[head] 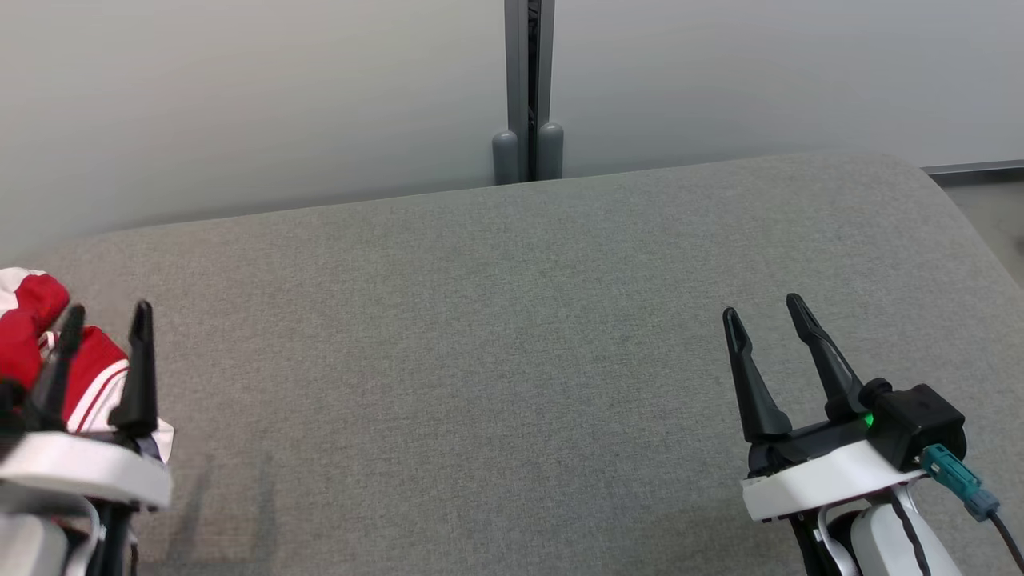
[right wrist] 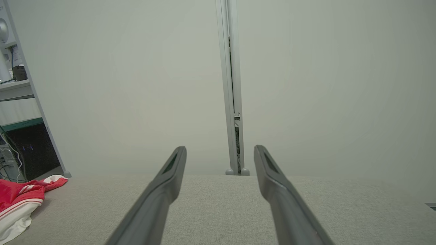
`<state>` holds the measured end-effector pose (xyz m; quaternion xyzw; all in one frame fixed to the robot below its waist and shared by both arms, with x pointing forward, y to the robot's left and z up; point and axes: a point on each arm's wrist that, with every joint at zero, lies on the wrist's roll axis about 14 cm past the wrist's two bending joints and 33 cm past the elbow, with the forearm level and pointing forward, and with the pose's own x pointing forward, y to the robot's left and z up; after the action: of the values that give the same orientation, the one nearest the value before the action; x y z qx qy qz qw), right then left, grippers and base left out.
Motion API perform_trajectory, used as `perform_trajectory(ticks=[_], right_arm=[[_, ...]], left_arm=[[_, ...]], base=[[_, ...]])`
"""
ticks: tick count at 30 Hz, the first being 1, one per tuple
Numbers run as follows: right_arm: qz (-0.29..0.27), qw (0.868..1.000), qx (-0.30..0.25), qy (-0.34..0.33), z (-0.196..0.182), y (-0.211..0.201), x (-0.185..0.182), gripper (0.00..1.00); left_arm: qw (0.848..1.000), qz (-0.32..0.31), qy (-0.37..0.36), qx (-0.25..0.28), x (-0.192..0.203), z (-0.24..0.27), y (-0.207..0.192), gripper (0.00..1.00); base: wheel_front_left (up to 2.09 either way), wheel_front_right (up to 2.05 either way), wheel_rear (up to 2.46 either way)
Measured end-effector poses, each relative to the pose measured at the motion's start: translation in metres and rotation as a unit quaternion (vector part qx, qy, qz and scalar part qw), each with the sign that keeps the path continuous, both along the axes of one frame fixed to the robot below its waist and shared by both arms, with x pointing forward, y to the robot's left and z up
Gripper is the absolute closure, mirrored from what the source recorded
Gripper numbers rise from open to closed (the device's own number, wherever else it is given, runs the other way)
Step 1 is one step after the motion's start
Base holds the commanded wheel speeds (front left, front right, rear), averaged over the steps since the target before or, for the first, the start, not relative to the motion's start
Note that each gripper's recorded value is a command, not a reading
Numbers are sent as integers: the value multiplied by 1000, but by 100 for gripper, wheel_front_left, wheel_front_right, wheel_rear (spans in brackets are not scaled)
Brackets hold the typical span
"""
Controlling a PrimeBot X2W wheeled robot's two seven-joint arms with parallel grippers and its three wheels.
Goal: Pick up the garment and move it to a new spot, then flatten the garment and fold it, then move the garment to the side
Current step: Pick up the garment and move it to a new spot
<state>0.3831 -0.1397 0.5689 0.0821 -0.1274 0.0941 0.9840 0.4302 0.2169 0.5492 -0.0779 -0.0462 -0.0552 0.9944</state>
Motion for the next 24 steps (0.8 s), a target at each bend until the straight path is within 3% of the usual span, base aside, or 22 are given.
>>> perform_trajectory(ticks=[8, 24], right_arm=[[-12, 1000, 5, 9, -7, -8, -8, 0], [-14, 1000, 6, 8, -6, -9, -5, 0]], left_arm=[[1000, 7, -1, -22, -46, -22, -26, 0], [1000, 18, -3, -21, -64, -35, -32, 0]], base=[[0, 0, 0], [0, 0, 0]])
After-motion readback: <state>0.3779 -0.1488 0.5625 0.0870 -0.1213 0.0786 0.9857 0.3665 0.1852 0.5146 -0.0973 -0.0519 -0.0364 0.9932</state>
